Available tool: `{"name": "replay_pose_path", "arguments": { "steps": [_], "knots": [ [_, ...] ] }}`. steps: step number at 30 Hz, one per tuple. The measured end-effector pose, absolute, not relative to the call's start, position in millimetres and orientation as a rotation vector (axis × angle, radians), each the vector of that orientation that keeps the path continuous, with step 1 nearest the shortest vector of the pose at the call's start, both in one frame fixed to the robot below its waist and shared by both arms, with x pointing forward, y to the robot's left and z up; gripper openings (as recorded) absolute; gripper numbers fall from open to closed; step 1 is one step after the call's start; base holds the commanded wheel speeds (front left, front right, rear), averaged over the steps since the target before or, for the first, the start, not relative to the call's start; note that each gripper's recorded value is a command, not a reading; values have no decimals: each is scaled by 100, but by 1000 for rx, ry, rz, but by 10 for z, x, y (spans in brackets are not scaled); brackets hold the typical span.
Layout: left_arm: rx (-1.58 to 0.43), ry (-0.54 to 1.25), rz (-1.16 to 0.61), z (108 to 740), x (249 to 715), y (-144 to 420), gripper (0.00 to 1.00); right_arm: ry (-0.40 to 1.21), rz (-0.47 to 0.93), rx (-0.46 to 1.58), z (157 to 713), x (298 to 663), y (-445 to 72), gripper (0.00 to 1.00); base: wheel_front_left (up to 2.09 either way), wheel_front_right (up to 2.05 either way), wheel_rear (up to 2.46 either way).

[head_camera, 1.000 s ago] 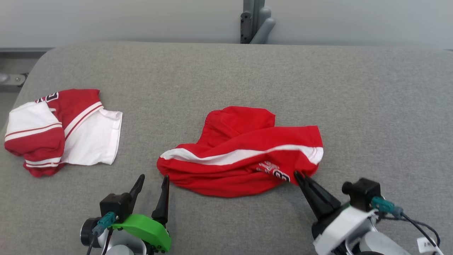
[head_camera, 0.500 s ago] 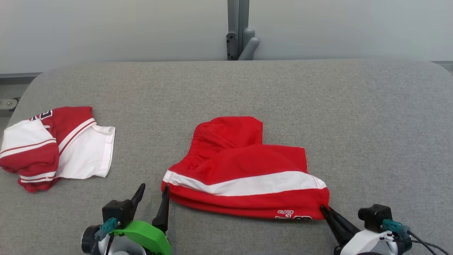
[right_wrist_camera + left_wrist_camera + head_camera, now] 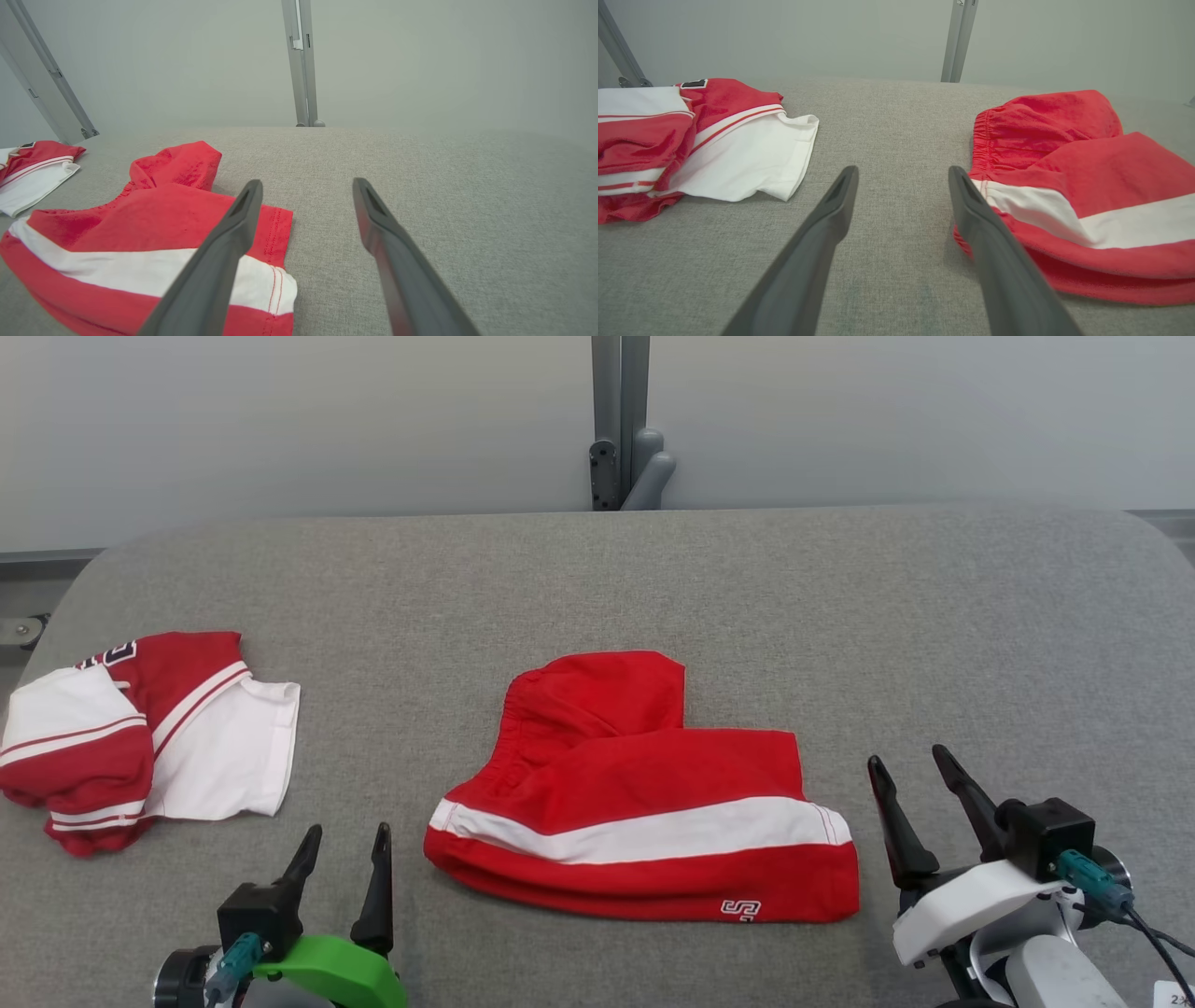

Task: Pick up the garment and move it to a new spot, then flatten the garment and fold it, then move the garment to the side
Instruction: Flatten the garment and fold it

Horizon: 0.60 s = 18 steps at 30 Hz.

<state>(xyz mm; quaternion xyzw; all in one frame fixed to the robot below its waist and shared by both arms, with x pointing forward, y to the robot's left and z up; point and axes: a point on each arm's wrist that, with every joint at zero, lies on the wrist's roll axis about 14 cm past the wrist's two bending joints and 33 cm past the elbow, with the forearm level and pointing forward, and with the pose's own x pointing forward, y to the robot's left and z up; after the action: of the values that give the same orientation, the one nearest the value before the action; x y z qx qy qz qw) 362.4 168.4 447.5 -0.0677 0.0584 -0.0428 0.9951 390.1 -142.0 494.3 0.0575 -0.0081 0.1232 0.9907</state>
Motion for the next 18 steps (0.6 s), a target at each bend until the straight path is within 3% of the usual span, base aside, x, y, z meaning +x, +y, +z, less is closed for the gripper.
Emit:
{"name": "replay_pose_path", "arguments": {
  "steps": [18],
  "knots": [
    [-116,86,-69,4533,3370,1713,100,-51,181,159,5000,3605,-1422,100,0,0,0]
  ]
}}
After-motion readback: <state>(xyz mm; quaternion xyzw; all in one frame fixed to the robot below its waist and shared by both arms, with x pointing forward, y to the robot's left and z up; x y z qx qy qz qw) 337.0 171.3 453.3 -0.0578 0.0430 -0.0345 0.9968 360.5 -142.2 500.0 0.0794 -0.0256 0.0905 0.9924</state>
